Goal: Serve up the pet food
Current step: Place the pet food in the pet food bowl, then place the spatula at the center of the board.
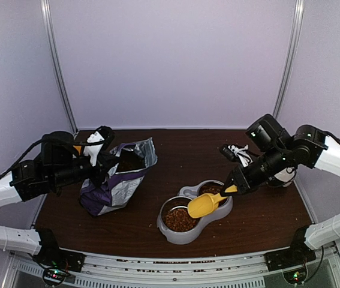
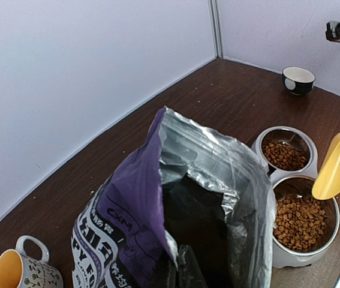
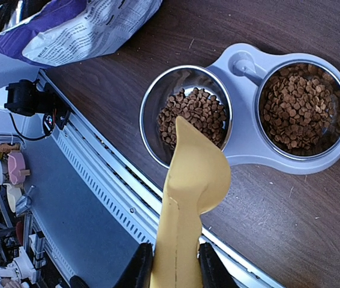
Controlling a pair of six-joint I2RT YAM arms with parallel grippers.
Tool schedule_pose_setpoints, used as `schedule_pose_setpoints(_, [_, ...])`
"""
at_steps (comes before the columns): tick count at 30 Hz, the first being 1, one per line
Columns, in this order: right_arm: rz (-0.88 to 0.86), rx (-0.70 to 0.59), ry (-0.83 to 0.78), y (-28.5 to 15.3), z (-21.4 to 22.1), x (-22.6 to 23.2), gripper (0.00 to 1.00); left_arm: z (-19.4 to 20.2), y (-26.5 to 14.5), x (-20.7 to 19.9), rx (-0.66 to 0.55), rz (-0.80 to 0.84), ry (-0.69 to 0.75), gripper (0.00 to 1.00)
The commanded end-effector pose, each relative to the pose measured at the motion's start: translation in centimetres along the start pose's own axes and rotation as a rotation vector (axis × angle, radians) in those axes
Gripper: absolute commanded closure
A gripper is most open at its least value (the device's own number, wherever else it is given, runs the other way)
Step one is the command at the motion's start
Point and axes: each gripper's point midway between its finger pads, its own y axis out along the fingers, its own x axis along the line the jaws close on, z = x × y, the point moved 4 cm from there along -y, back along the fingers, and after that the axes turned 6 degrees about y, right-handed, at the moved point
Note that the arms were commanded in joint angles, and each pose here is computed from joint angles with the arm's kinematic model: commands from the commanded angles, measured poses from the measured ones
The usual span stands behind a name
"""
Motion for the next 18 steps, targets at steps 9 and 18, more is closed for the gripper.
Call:
schedule_pose_setpoints(9, [0.072, -0.107, -0.059, -1.2, -1.7, 0.6, 1.00, -2.3, -0.4, 0.9, -0.083, -0.043, 0.007, 1.00])
schedule_pose_setpoints(18, [-0.125, -0.555, 0.187, -3.8, -6.0, -1.3, 1.00, -2.2, -0.3, 0.9, -0.075, -0.040, 0.004, 1.00])
